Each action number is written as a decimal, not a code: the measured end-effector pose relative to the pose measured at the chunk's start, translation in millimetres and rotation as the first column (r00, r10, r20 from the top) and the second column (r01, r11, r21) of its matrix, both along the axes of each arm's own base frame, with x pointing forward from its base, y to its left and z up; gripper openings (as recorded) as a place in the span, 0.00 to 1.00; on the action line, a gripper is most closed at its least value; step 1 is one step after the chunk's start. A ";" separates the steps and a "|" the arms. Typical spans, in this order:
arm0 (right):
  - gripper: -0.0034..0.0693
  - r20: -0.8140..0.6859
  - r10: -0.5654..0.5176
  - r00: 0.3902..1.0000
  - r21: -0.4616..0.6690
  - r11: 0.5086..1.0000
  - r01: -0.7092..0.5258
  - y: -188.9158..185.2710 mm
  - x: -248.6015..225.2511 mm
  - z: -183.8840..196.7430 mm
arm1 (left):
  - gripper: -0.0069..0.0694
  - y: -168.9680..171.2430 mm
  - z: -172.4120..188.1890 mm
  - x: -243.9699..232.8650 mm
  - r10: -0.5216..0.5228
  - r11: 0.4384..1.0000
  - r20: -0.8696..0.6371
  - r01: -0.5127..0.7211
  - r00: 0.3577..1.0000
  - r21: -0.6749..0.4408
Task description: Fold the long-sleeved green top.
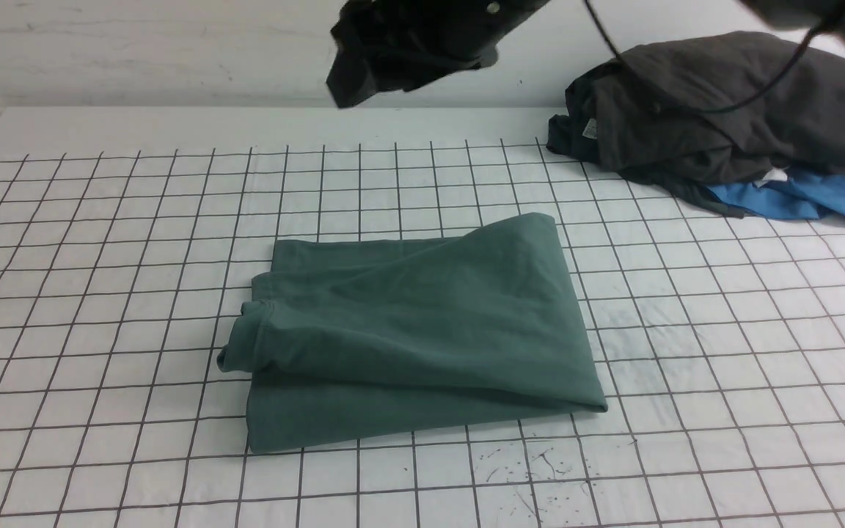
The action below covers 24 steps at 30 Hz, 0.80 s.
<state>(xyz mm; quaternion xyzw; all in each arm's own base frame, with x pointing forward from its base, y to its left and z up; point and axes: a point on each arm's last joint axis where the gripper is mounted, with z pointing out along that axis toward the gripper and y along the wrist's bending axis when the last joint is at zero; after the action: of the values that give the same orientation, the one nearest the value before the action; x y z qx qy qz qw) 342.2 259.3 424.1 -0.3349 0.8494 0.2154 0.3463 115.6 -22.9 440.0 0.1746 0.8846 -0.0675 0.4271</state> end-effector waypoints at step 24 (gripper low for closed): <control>0.03 0.347 -0.120 0.930 0.059 0.993 0.106 -177.4 -230.9 -40.0 | 0.08 5.0 -151.5 -87.5 0.156 0.987 0.186 -0.145 0.970 -0.071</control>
<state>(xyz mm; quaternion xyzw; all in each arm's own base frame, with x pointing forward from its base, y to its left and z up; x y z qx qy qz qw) 111.3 81.9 384.1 -0.3117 0.7878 0.1486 0.5100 28.1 -17.8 288.5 0.1006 0.8480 -0.0432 0.5186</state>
